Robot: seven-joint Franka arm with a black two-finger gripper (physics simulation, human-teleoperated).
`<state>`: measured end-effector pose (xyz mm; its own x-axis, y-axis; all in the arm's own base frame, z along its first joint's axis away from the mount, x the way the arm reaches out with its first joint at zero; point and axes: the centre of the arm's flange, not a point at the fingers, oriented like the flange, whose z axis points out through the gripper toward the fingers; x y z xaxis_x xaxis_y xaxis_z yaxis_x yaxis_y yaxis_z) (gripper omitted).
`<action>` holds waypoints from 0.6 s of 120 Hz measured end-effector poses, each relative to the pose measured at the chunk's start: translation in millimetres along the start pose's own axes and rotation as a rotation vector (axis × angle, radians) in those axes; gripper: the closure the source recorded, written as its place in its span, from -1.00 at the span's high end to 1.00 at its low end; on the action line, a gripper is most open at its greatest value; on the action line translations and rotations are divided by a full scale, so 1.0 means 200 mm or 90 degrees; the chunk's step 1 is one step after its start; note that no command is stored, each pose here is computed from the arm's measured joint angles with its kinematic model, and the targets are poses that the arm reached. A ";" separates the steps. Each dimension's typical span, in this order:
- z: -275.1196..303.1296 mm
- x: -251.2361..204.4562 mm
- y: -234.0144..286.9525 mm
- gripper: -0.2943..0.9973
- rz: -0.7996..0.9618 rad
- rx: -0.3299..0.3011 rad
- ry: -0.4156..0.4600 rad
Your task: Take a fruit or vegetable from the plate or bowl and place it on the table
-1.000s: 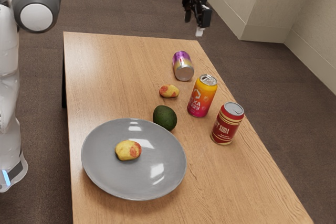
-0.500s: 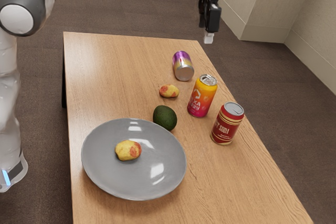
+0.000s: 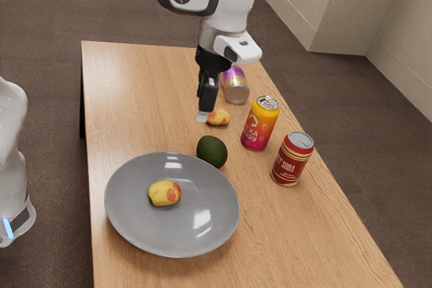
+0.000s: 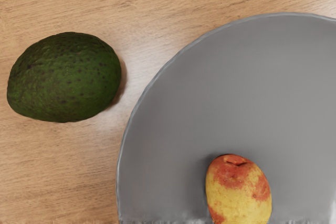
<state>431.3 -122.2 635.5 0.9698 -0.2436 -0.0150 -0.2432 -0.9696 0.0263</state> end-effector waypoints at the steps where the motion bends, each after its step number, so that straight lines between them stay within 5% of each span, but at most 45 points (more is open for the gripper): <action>1: 0.01 -0.01 0.00 0.54 0.000 0.000 0.001; 30: 0.28 -0.28 0.08 0.54 0.011 0.021 0.020; 72: 0.53 -0.39 0.19 0.54 0.018 0.007 0.039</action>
<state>344.3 -142.0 531.3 0.9618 -0.2700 0.0463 -0.2709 -0.9625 0.0152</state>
